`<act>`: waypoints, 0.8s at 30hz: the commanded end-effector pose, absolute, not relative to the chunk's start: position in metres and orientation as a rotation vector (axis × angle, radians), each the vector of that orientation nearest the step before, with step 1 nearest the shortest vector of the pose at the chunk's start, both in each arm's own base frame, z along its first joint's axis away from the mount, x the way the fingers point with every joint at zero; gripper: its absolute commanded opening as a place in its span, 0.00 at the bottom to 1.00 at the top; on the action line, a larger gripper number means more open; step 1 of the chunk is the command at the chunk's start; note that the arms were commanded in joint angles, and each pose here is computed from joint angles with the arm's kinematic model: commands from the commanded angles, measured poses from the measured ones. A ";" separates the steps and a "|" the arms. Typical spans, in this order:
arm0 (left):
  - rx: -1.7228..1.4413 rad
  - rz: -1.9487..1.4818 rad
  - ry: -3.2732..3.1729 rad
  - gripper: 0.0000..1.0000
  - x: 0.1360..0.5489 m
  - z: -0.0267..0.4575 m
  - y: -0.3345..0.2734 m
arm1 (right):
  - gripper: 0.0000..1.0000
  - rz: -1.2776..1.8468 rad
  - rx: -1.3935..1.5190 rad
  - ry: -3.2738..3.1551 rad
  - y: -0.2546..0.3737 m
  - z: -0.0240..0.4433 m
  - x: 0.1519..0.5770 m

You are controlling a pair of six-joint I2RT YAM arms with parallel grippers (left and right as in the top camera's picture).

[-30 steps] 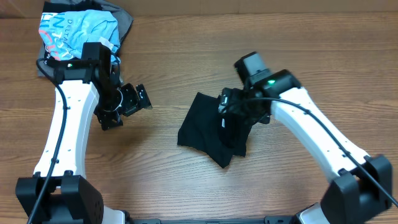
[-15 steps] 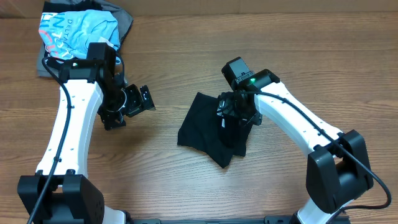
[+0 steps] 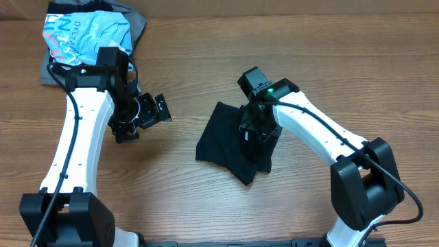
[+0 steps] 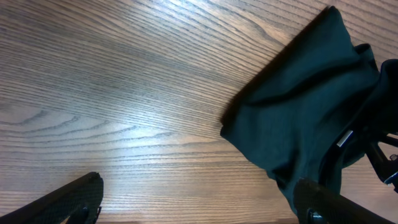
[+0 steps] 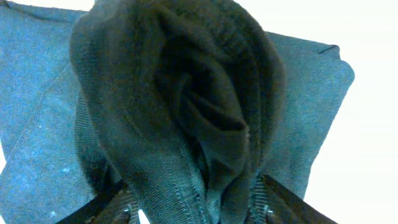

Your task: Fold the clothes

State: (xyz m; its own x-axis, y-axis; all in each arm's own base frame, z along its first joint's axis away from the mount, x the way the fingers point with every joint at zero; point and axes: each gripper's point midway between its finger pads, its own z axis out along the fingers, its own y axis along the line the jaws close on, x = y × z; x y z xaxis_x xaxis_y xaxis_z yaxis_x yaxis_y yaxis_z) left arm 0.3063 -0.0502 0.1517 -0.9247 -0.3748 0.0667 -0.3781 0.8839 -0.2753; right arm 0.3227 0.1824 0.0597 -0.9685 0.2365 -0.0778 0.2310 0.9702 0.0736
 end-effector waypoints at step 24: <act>0.538 0.436 -3.050 1.00 0.306 0.147 -0.052 | 0.04 -0.426 0.552 2.984 0.084 0.068 0.316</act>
State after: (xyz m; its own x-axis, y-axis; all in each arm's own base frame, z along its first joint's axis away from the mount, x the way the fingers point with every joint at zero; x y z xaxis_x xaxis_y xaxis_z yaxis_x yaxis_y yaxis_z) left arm 0.3069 -0.0501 0.1515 -0.9319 -0.3579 0.0592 -0.3598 0.8910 -0.2770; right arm 0.3118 0.0930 0.0648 -0.9399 0.3240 -0.1079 0.3408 0.9093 -0.2388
